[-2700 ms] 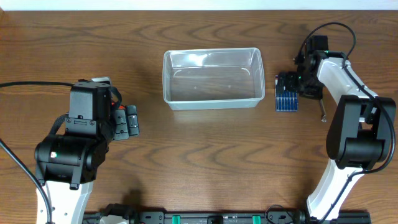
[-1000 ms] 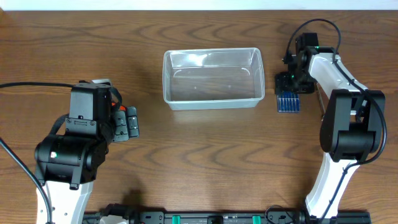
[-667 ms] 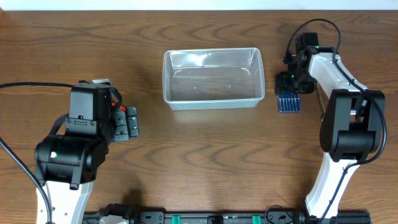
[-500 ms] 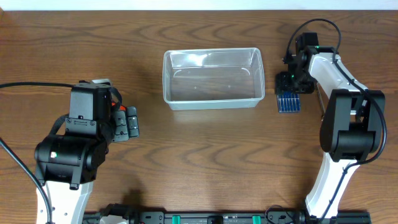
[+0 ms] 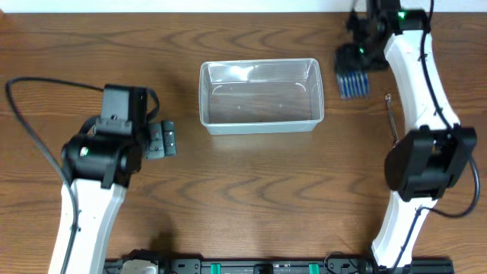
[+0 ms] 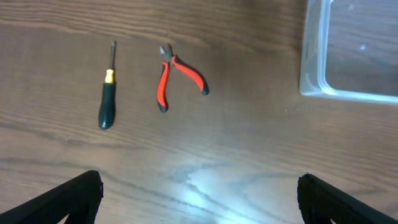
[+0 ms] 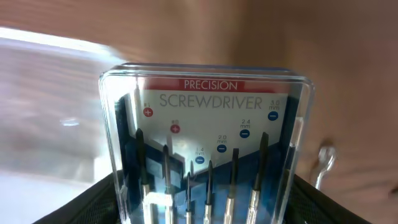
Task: Pack container
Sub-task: 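Carry the case with the right gripper and drop it into the container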
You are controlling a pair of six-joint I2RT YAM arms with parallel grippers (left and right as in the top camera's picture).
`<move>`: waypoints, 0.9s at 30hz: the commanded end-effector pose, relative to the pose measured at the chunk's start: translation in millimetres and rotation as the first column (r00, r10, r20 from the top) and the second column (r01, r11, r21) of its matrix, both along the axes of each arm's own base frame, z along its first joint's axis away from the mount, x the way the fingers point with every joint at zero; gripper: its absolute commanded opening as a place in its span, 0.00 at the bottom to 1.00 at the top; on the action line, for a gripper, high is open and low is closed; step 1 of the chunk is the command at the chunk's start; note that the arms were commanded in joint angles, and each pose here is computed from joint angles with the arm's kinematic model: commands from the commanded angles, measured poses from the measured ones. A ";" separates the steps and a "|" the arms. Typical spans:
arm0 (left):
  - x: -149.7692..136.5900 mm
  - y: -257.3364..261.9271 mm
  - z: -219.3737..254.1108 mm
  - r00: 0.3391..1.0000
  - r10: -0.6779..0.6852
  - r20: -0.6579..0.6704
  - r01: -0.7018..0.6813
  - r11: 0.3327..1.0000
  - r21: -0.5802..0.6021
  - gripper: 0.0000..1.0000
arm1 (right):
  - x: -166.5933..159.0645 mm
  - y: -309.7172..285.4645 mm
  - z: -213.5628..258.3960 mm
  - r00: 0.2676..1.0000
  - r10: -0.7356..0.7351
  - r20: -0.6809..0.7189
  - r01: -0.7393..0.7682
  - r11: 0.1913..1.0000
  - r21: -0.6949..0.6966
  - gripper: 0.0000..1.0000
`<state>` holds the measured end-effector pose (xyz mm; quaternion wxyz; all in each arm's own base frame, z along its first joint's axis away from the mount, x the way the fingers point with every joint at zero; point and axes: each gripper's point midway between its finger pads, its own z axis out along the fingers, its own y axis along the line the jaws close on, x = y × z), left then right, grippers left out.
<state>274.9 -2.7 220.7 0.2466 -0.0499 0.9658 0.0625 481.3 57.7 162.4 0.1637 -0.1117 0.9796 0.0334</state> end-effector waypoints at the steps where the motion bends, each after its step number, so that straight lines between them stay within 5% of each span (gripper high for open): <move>1: 9.3 10.5 -4.4 0.999 0.037 0.002 -0.037 0.999 0.004 0.98 | -13.0 62.8 42.3 0.942 0.323 0.095 -0.318 0.946 -0.063 0.01; 5: 16.6 32.3 1.8 0.990 0.137 0.043 -0.135 0.990 -0.041 0.98 | -38.9 112.9 30.7 0.804 0.594 0.045 -0.585 0.801 -0.127 0.01; 10: 14.0 49.7 6.2 0.980 0.195 0.043 -0.190 0.977 -0.100 0.98 | -59.7 141.9 0.5 0.669 0.743 -0.031 -0.738 0.660 -0.141 0.01; 16: 11.8 52.3 7.1 0.978 0.202 0.044 -0.197 0.975 -0.098 0.98 | -71.8 148.1 -48.9 0.596 0.797 -0.098 -0.803 0.592 -0.067 0.01; 27: 11.2 52.3 9.6 0.978 0.202 0.054 -0.196 0.976 -0.099 0.98 | -79.3 152.1 -104.1 0.585 0.803 -0.113 -0.810 0.584 -0.043 0.06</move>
